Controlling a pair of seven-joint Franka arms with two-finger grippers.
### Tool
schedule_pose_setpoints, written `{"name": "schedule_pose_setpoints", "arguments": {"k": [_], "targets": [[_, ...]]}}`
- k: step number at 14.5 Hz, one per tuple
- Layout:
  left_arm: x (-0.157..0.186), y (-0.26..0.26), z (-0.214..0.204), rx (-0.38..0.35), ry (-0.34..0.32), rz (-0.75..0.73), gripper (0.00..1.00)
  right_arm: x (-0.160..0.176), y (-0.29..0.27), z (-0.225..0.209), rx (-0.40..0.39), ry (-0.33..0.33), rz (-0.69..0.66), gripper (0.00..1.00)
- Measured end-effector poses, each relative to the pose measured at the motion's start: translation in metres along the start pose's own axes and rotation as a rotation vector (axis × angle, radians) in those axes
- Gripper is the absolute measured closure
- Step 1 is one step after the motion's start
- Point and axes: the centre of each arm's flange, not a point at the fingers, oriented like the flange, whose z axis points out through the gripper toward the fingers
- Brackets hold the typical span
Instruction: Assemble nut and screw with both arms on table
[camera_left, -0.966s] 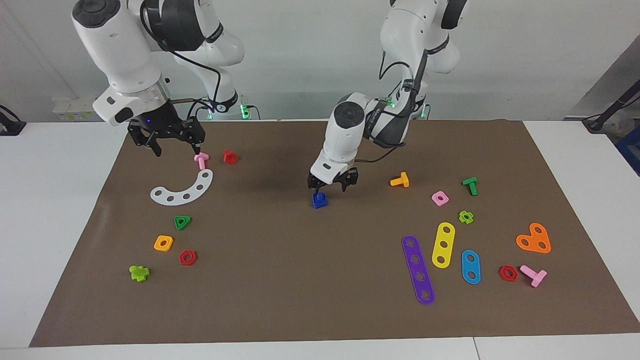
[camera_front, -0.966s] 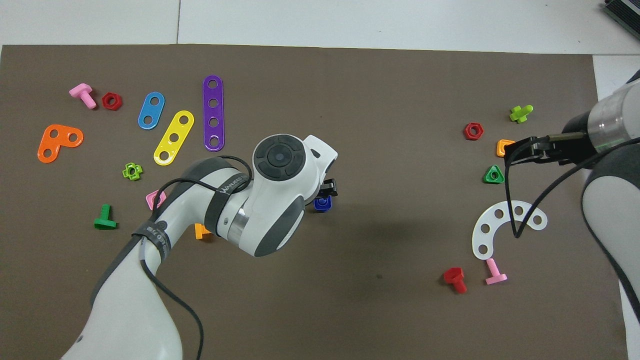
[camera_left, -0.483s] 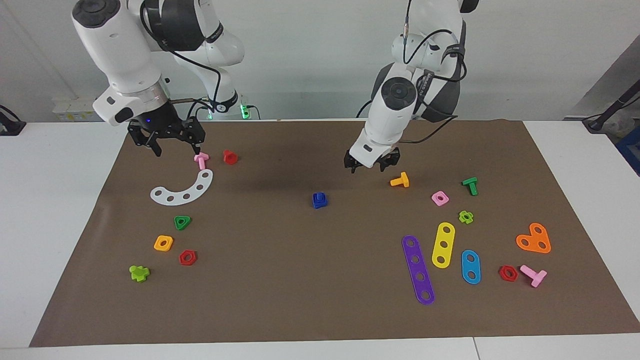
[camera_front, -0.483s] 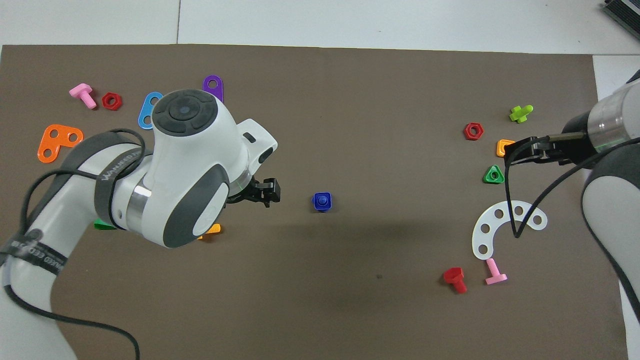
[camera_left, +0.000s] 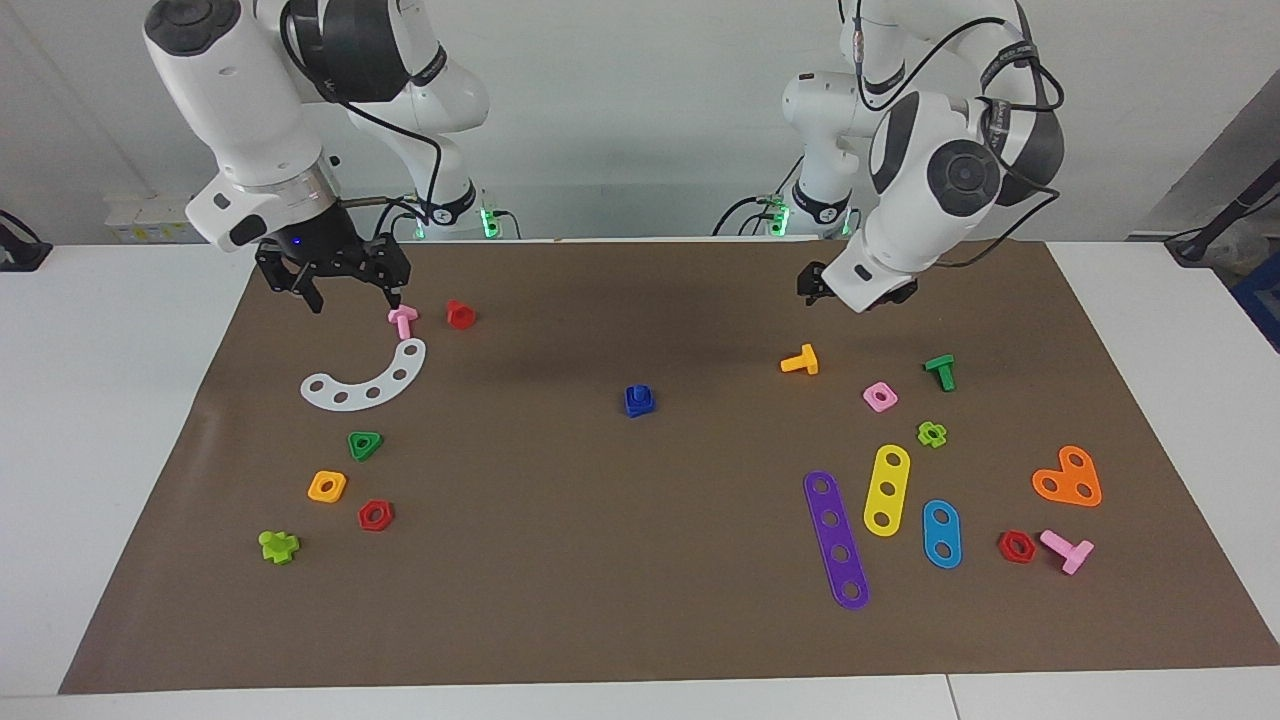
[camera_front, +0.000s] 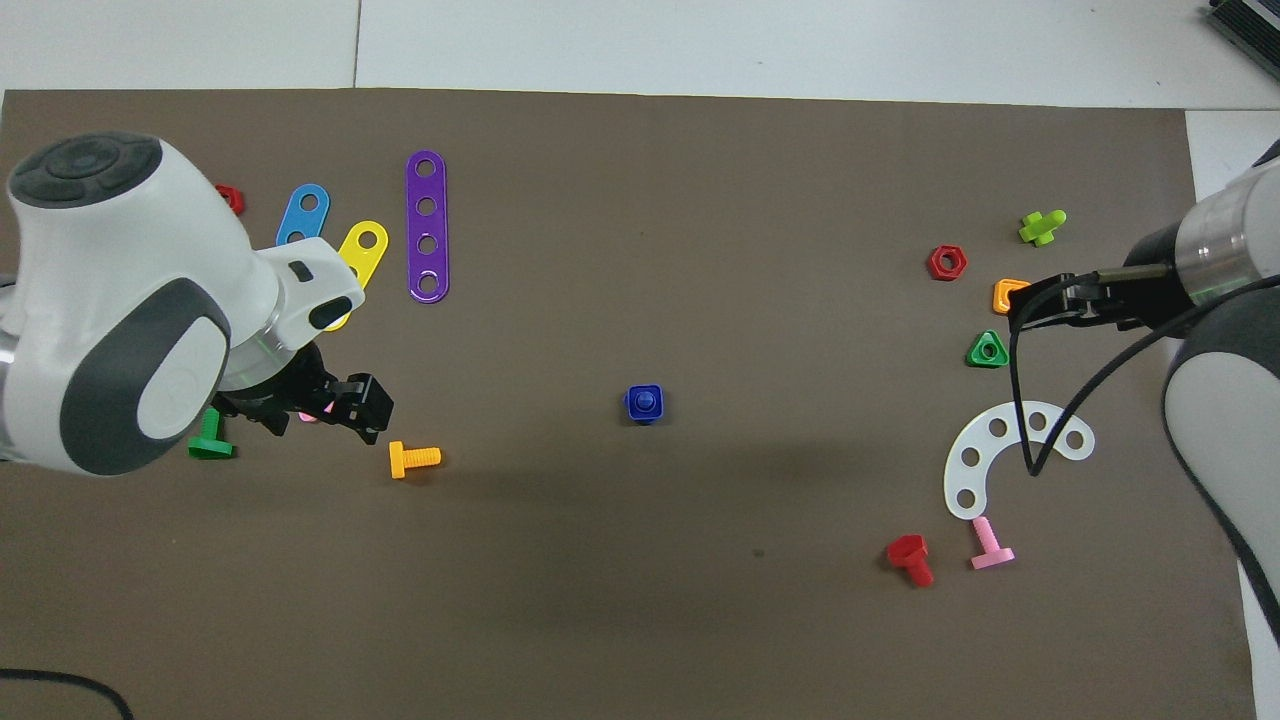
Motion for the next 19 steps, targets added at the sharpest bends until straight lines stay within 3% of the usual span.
{"name": "schedule_pose_setpoints", "arguments": {"k": [3, 4, 9, 15, 19], "targets": [[-0.024, -0.036, -0.007, 0.011, 0.019, -0.053, 0.04, 0.000, 0.000, 0.000, 0.000, 0.000, 0.000, 0.00], [-0.032, -0.049, -0.014, 0.005, 0.036, -0.069, 0.00, 0.000, 0.000, 0.000, 0.000, 0.000, 0.000, 0.00], [-0.060, -0.099, -0.051, -0.023, 0.134, -0.152, 0.00, 0.000, 0.000, 0.000, 0.000, 0.000, 0.000, 0.00], [-0.053, -0.113, -0.089, -0.025, 0.317, -0.177, 0.00, 0.000, 0.000, 0.000, 0.000, 0.000, 0.000, 0.00], [-0.045, -0.113, -0.093, -0.024, 0.376, -0.175, 0.00, 0.000, 0.000, 0.000, 0.000, 0.000, 0.000, 0.00]]}}
